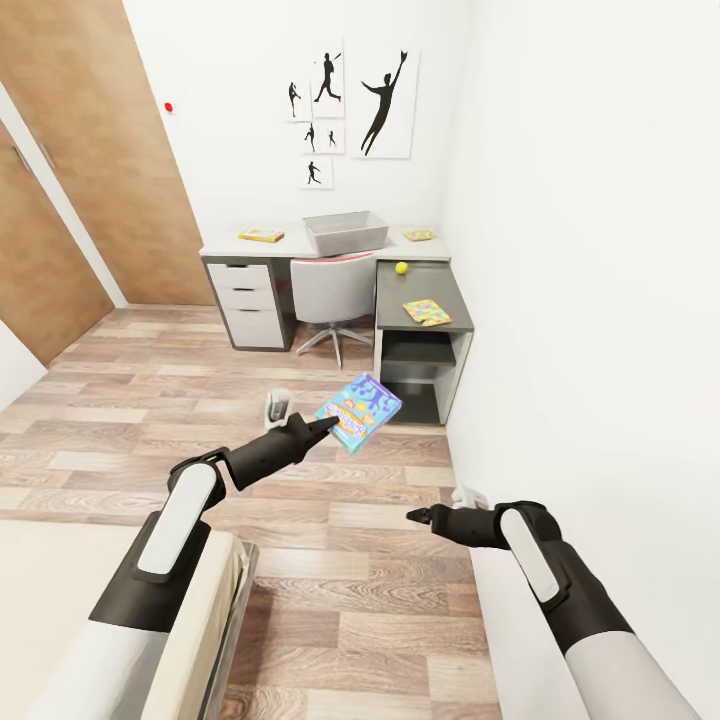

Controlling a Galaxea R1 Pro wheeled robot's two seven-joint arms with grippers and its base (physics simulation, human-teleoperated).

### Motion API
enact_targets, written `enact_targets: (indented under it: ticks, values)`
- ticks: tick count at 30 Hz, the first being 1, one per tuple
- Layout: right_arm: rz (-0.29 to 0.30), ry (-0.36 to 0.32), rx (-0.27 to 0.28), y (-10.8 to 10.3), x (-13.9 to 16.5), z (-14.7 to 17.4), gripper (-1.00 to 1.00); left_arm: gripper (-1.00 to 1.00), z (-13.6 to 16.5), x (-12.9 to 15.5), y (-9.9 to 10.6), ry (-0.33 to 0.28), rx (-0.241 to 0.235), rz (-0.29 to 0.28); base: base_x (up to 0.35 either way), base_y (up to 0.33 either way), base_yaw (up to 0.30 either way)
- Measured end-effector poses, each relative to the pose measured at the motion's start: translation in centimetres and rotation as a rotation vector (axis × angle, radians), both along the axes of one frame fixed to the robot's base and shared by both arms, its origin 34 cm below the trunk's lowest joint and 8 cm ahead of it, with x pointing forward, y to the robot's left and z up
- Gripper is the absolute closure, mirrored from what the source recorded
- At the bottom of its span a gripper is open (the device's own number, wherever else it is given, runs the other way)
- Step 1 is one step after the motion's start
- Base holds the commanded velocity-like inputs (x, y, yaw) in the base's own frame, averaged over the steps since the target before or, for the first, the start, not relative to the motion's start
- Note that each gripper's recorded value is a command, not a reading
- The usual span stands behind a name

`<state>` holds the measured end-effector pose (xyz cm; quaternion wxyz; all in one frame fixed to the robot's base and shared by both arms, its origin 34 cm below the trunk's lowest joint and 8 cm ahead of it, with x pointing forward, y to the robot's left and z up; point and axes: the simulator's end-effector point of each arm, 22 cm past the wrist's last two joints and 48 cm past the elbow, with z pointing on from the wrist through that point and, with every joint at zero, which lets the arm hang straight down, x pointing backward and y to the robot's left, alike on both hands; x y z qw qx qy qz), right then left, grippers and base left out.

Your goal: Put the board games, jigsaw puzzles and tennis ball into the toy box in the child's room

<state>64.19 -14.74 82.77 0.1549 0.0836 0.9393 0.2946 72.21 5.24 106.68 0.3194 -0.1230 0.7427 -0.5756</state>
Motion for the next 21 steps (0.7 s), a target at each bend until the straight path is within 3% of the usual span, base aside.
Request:
enact_targets:
  ticks: [7, 21]
  values:
    - [0.006, -0.001, 0.003, 0.26, -0.08, 0.14, -1.00, 1.00, 0.22, -0.04, 0.00, -0.005, 0.001, 0.000, 0.193, 0.000, 0.000]
    - [0.010, -0.009, 0.004, 0.38, 0.10, 0.54, -1.00, 1.00, 0.18, -0.03, 0.02, -0.006, 0.004, 0.001, 0.315, 0.000, -0.047]
